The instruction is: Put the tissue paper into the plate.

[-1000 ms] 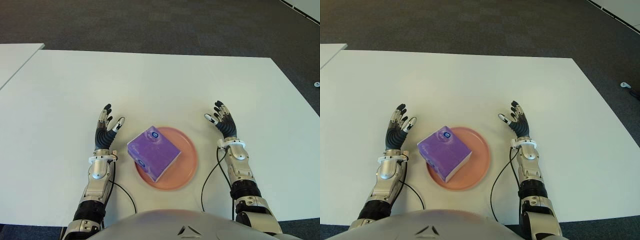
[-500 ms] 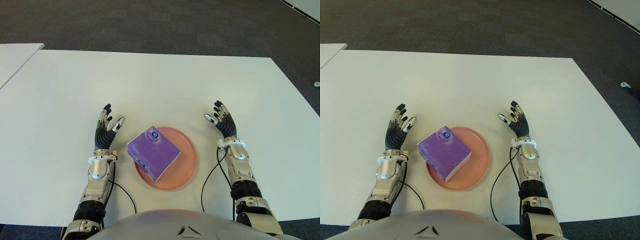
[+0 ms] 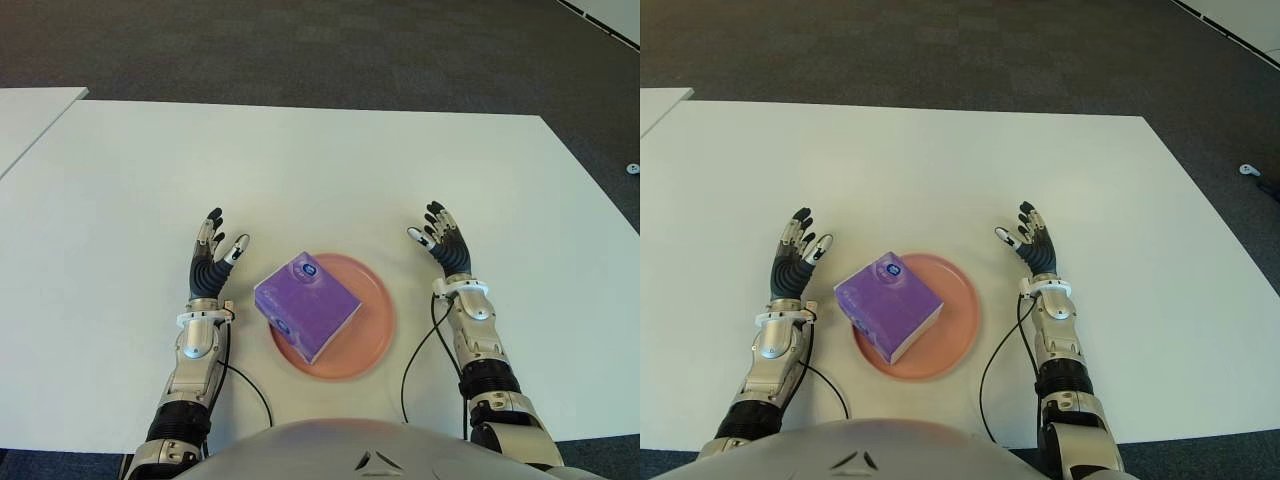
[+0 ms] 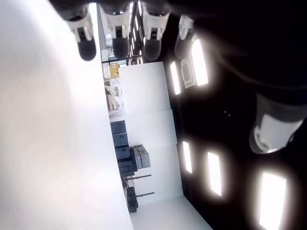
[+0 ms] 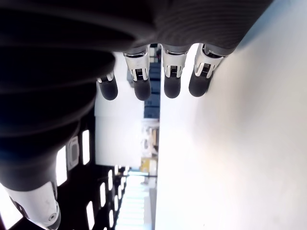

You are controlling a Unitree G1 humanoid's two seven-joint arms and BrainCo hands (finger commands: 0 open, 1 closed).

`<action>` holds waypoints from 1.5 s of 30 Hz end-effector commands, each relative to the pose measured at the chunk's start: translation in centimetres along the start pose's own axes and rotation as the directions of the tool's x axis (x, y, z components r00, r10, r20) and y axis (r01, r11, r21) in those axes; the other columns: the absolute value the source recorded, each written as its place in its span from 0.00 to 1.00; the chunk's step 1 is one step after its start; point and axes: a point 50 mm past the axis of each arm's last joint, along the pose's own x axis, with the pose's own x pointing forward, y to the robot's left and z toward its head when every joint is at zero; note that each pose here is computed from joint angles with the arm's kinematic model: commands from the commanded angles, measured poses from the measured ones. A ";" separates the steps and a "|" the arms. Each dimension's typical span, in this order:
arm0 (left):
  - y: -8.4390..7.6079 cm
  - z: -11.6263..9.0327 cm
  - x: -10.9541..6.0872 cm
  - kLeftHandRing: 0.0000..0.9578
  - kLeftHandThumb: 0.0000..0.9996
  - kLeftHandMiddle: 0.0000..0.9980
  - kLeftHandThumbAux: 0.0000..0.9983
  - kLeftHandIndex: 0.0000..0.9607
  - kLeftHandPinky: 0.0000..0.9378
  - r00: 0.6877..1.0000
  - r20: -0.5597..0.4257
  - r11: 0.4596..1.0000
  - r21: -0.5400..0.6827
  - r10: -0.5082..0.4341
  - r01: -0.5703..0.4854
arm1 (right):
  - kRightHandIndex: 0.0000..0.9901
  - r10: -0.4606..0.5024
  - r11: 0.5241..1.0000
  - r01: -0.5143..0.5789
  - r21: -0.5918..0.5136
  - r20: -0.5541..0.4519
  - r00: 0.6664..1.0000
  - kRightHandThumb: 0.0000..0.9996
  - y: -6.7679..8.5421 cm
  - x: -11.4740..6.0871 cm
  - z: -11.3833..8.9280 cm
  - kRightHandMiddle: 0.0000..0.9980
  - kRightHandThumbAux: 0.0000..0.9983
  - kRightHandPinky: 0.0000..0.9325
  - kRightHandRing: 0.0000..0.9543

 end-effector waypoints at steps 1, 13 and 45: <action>0.3 -1.9 -1.8 0.00 0.00 0.00 0.48 0.00 0.00 0.995 -0.103 1.000 0.022 -0.015 0.017 | 0.00 0.054 0.996 -0.036 0.086 -0.217 0.975 0.08 1.9 -2.6 -5.0 0.01 0.68 0.02 0.00; 0.4 -2.0 -1.6 0.00 0.00 0.00 0.49 0.00 0.00 0.995 -0.103 1.000 0.026 -0.015 0.018 | 0.00 0.042 0.995 -0.032 0.095 -0.104 0.994 0.05 3.7 -2.8 -4.2 0.01 0.63 0.01 0.00; 0.3 -1.9 -1.5 0.00 0.00 0.00 0.50 0.00 0.00 0.995 -0.100 1.000 0.027 -0.010 0.013 | 0.00 0.041 0.995 -0.036 0.096 -0.056 0.998 0.02 4.5 -3.0 -4.3 0.02 0.63 0.01 0.00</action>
